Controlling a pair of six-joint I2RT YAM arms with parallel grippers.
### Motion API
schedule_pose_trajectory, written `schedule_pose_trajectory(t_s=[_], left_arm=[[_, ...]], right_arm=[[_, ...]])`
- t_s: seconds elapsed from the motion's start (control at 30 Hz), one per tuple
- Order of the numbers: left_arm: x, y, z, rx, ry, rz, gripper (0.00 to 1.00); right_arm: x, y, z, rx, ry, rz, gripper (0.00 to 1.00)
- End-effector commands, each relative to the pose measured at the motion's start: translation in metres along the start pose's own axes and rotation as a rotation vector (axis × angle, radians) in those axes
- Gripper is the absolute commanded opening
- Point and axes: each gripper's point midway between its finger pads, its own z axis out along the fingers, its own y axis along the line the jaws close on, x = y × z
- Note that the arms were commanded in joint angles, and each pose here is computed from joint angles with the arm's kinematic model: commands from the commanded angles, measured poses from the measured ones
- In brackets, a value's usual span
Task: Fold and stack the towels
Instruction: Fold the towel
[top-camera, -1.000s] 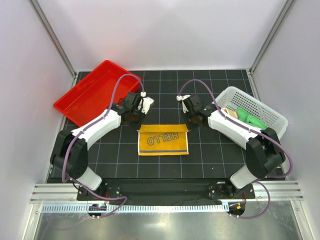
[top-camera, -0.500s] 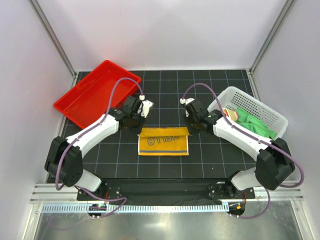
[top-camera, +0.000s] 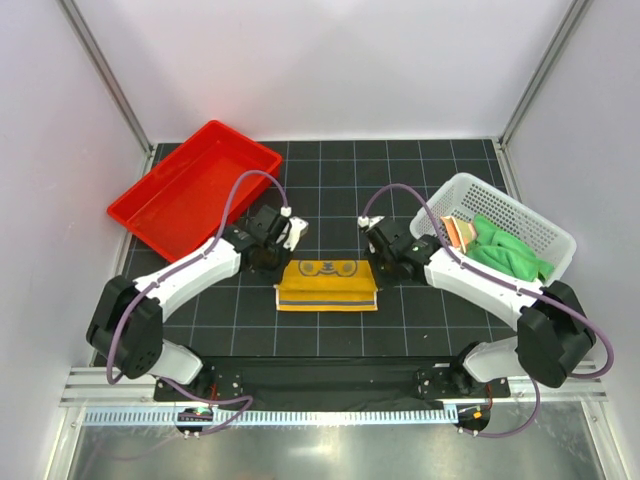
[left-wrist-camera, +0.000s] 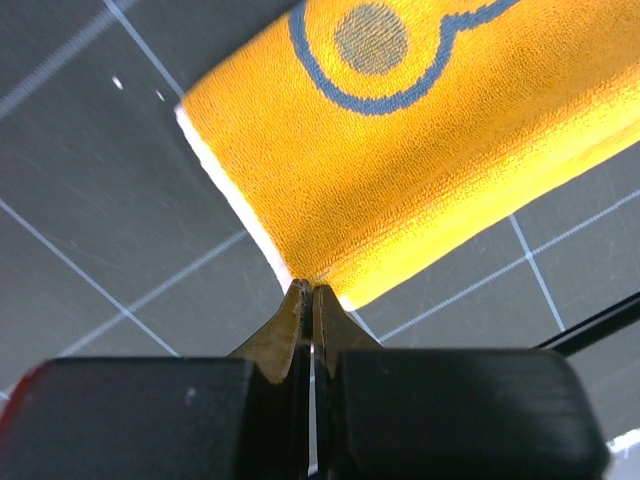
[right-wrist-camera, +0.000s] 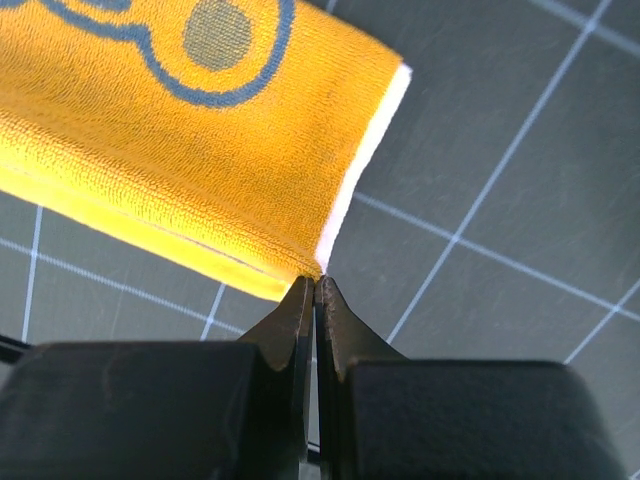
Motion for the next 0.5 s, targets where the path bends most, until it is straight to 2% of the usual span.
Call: schedule_pose_trajectory(t_s=[0.0,0.33,0.4,0.47], left_arm=[[0.012,-0.003,-0.002,-0.013,0.039,-0.031,0.00],[0.020,-0.013,0.000,-0.001,0.093,-0.038,0.01],[0.022,-0.015,0.000,0.000,0.110,-0.035,0.01],[0.028,-0.014,0.000,-0.013,0.141,-0.036,0.07]], right_arm=[[0.004,0.003,-0.010,0.009,-0.017,0.007,0.01],[0.012,-0.002,-0.010,0.038,-0.006,0.029,0.02],[0.013,-0.001,-0.009,0.040,0.004,0.031,0.06],[0.016,0.000,-0.007,0.037,0.023,0.033,0.11]])
